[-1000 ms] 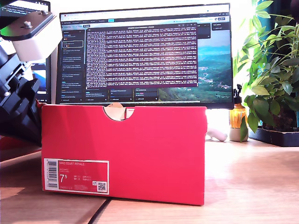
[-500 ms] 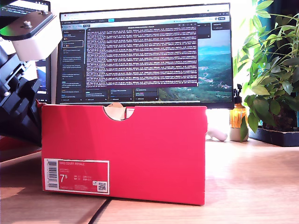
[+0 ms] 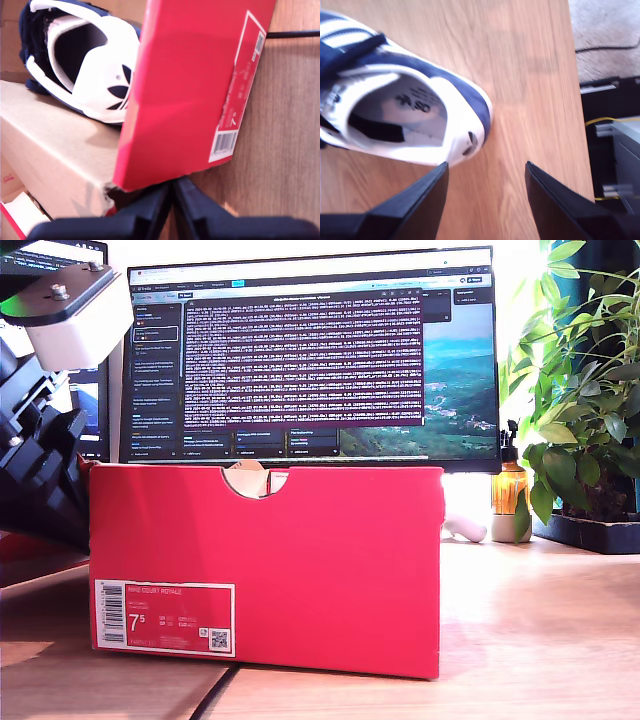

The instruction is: Pack the blue shoes by picking the first shoe and placing it inside the red shoebox, left side, then picking and rotating the second shoe and placing it in the shoebox

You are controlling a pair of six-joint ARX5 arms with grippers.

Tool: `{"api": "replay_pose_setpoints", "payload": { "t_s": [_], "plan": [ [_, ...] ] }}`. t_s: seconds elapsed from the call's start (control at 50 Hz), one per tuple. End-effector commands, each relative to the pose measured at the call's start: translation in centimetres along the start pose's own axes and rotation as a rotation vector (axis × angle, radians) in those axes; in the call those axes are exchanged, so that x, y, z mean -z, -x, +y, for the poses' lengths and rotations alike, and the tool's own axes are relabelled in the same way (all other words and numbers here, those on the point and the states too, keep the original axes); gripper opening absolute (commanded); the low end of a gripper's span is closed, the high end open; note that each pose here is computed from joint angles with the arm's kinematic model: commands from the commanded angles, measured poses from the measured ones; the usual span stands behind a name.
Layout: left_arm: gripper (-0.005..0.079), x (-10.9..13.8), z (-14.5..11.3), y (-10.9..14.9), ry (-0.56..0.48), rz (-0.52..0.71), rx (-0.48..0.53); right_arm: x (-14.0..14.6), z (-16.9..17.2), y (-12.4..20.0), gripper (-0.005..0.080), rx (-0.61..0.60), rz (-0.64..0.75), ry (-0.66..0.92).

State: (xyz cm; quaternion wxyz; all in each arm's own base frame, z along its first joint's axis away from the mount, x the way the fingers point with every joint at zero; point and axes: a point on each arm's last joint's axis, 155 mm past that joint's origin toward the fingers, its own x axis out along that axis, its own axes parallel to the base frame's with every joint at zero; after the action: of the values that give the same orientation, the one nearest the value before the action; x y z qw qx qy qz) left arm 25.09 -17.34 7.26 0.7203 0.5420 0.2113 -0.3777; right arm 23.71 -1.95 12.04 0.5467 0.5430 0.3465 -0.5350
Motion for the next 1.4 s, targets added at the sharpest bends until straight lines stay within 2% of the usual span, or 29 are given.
{"api": "replay_pose_setpoints", "payload": {
  "t_s": [0.0,0.2,0.46,0.78,0.88,0.94,1.02,1.2,1.38],
  "plan": [
    [-0.0018,-0.7,0.7,0.0,0.011,-0.021,-0.019,-0.5,0.7,0.1,0.0444,-0.024,-0.030,-0.007],
    [-0.0018,-0.7,0.7,0.0,0.011,-0.021,-0.019,-1.5,2.5,-0.3,0.0444,-0.083,-0.080,-0.031],
    [-0.0018,-0.7,0.7,0.0,0.011,-0.021,-0.019,-0.4,2.0,-3.0,0.0442,0.031,-0.054,-0.019],
    [-0.0018,-0.7,0.7,0.0,0.011,-0.021,-0.019,0.4,1.6,-6.7,0.0399,0.155,-0.030,-0.034],
    [-0.0018,-0.7,0.7,0.0,0.011,-0.021,-0.019,0.7,1.1,-7.4,0.0328,0.194,-0.017,-0.049],
    [-0.0018,-0.7,0.7,0.0,0.011,-0.021,-0.019,0.8,0.9,-7.6,0.0208,0.209,-0.014,-0.081],
    [-0.0018,-0.6,0.7,0.0,0.011,-0.021,-0.018,0.8,0.4,-7.6,-0.0005,0.231,-0.017,-0.124],
    [-0.0018,-0.7,0.7,0.0,0.011,-0.021,-0.019,1.0,-0.2,-7.4,-0.0012,0.255,-0.012,-0.166],
    [-0.0018,-0.7,0.7,0.0,0.011,-0.021,-0.019,1.5,-1.0,-5.8,-0.0012,0.262,0.036,-0.104]
  ]
}}
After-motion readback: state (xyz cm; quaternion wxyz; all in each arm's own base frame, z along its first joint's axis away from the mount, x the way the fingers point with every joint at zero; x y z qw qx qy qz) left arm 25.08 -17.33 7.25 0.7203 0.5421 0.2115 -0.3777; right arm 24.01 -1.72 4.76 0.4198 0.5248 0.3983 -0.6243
